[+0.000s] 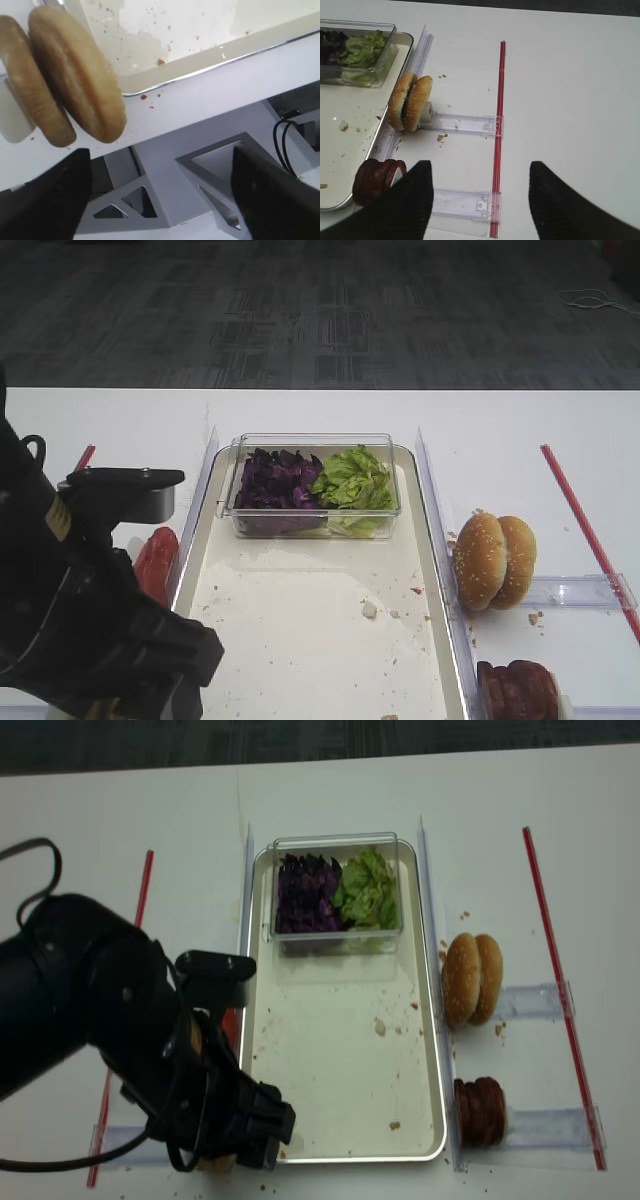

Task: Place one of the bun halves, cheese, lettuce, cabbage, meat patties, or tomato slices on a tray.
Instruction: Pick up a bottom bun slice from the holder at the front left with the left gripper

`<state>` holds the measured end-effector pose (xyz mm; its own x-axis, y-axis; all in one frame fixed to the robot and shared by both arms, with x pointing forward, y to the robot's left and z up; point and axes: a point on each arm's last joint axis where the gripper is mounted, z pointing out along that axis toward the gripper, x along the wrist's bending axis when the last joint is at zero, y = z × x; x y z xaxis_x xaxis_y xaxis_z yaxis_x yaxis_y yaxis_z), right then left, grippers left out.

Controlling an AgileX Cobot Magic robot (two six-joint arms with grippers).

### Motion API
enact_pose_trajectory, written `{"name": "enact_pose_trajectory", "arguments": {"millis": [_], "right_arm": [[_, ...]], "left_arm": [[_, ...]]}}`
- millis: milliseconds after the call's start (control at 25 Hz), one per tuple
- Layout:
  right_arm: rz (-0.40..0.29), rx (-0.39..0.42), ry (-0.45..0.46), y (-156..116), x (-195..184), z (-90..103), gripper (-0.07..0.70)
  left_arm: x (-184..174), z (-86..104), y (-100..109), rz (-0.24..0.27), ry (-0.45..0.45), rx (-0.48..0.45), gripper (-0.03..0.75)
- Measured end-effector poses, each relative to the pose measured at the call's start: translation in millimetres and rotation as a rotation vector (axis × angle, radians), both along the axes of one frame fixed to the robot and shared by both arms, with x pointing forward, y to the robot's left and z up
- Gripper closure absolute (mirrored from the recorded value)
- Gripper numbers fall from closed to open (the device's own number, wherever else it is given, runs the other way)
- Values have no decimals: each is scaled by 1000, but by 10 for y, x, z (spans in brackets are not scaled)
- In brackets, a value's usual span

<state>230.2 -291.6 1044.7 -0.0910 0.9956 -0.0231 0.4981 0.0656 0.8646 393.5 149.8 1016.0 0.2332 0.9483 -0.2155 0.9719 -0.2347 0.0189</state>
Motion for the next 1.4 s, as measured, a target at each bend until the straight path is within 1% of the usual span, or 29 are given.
{"name": "enact_pose_trajectory", "arguments": {"millis": [120, 200, 400, 640, 680, 720, 960, 1240, 1400], "right_arm": [[0, 0, 0, 0, 0, 0, 167], [0, 0, 0, 0, 0, 0, 167], [0, 0, 0, 0, 0, 0, 167], [0, 0, 0, 0, 0, 0, 167], [0, 0, 0, 0, 0, 0, 167], [0, 0, 0, 0, 0, 0, 167], [-2, 3, 0, 0, 0, 0, 167], [-2, 3, -2, 0, 1, 1, 167], [-2, 3, -2, 0, 1, 1, 167]], "left_arm": [[10, 7, -7, 5, -8, -7, 155], [17, 9, -11, 18, -14, -10, 155], [54, 4, -38, 26, -30, -21, 180], [145, -163, -66, 6, -8, 55, 211], [169, -218, -80, 4, 3, 72, 218], [169, -218, -80, 4, 3, 72, 218], [248, -356, -119, -5, 11, 109, 222], [280, -374, -95, -28, -18, 144, 226], [290, -378, -84, -29, -27, 157, 277]]}}
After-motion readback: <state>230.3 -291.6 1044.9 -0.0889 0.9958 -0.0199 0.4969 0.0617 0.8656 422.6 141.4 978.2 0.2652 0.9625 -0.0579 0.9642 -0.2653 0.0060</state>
